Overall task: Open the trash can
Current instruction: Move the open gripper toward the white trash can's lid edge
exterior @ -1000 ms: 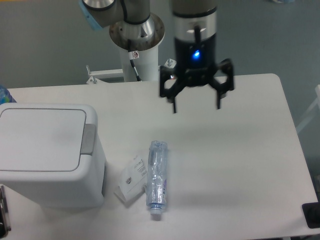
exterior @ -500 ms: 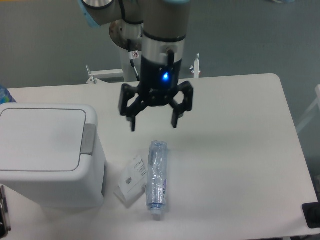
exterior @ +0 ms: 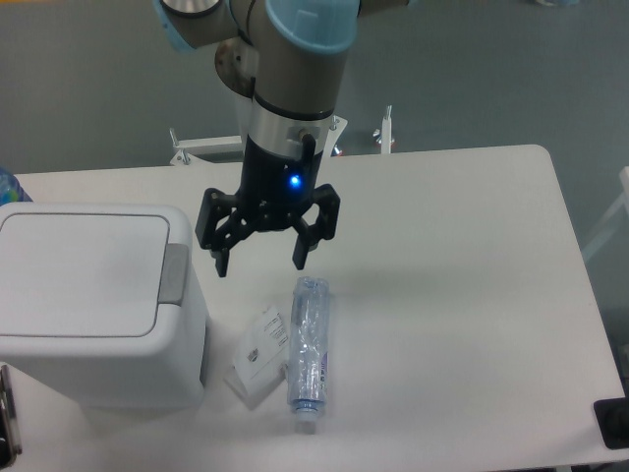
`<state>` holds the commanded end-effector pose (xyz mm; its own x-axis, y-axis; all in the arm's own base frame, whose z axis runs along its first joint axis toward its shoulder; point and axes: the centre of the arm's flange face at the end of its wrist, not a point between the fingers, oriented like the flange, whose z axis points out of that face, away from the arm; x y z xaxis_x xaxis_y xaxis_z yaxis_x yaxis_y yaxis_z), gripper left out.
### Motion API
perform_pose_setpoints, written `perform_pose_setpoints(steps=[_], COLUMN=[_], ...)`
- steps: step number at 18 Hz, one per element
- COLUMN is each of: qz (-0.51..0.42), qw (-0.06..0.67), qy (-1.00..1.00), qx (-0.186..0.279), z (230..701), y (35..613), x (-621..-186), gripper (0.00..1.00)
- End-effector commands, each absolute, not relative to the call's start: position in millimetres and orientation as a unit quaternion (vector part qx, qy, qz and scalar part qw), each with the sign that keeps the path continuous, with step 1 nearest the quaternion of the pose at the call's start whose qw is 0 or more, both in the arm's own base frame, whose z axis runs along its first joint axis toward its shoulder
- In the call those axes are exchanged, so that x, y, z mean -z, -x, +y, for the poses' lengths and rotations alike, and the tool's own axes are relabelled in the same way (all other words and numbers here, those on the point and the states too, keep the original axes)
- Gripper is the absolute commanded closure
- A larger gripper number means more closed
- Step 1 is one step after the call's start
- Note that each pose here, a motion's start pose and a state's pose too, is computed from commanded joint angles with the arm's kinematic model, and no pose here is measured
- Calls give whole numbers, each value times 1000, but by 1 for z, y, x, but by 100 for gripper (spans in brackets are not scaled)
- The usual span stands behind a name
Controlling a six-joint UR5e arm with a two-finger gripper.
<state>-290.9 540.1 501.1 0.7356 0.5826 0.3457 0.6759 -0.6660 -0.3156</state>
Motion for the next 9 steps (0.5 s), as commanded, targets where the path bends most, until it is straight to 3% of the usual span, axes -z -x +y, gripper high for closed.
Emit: perform_pose_setpoints(steps=[9], qz=[-324], qw=[218], qy=[914], qx=[110], z=[560], y=[270], x=[-493], gripper=[0])
